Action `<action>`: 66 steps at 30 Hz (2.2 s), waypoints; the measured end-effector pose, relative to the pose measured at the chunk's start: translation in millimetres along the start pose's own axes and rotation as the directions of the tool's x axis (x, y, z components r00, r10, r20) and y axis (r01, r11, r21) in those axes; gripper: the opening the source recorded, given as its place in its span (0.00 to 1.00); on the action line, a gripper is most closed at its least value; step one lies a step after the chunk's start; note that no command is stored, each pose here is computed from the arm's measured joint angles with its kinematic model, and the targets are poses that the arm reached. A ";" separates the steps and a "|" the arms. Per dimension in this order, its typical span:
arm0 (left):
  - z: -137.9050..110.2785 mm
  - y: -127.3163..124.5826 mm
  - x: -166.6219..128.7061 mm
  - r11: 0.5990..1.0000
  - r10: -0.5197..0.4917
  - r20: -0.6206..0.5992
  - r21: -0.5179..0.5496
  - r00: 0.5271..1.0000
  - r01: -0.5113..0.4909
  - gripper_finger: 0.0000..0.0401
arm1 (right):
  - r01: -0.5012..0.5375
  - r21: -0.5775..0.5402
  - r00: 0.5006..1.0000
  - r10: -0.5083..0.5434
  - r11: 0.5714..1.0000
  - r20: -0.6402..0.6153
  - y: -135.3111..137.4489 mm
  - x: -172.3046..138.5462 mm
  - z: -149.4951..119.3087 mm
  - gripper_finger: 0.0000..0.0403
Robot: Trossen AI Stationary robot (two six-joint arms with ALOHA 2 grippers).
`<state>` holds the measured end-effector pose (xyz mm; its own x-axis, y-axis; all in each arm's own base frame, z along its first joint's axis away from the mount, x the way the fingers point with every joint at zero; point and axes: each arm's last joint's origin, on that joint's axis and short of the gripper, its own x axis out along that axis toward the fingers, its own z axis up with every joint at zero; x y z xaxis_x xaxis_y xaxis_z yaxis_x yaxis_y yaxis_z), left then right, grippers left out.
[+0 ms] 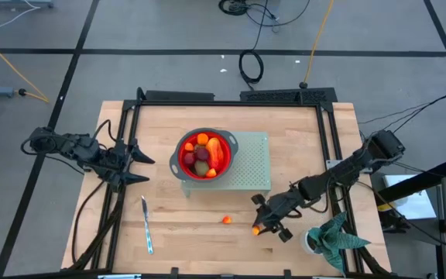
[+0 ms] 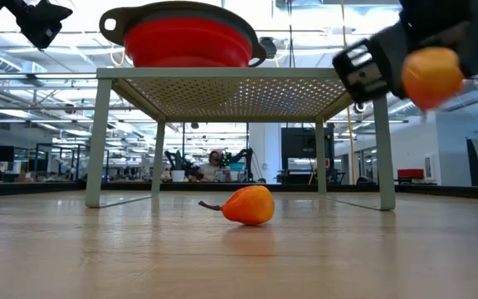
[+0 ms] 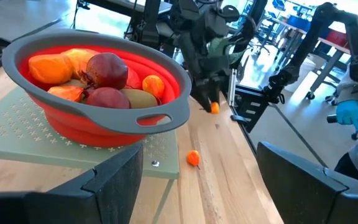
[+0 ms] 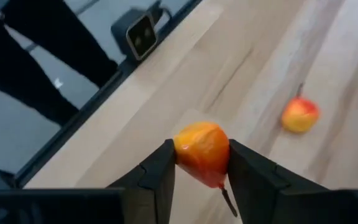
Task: Pick & Place Fruit
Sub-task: Put the peach fruit into the strainer
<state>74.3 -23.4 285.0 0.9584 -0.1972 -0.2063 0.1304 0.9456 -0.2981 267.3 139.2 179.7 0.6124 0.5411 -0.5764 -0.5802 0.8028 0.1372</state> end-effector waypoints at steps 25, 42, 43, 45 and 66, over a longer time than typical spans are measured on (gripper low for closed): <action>0.0 0.0 0.0 1.000 0.001 0.000 0.000 1.000 -0.001 0.77 | 0.054 -0.038 0.909 -0.033 0.998 0.416 -13.0 -20.2 43.2 0.31; -0.3 -0.8 0.0 0.990 -0.030 -0.011 0.141 0.999 0.031 0.77 | 0.196 0.293 0.575 -0.352 0.936 0.739 -54.2 -57.7 73.0 0.31; -0.5 -1.3 0.0 0.987 -0.047 -0.017 0.152 0.999 0.049 0.77 | 0.210 0.306 0.563 -0.371 0.929 0.739 -56.3 -59.1 74.4 0.31; -0.7 -1.7 -0.1 0.984 -0.061 -0.022 0.164 0.998 0.063 0.77 | 0.242 0.321 0.538 -0.402 0.915 0.741 -60.5 -62.3 78.3 0.31; 0.8 -2.1 -0.1 0.964 -0.062 -0.006 0.257 0.998 0.061 0.77 | 0.696 -0.054 0.468 -0.395 0.716 0.790 -83.3 -88.2 118.0 0.31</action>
<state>74.2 -25.2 286.4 0.9471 -0.2568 -0.1926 0.2497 0.9664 -0.0607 325.0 54.1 314.1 0.9404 0.1337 0.3127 -0.0179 0.9377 -0.3469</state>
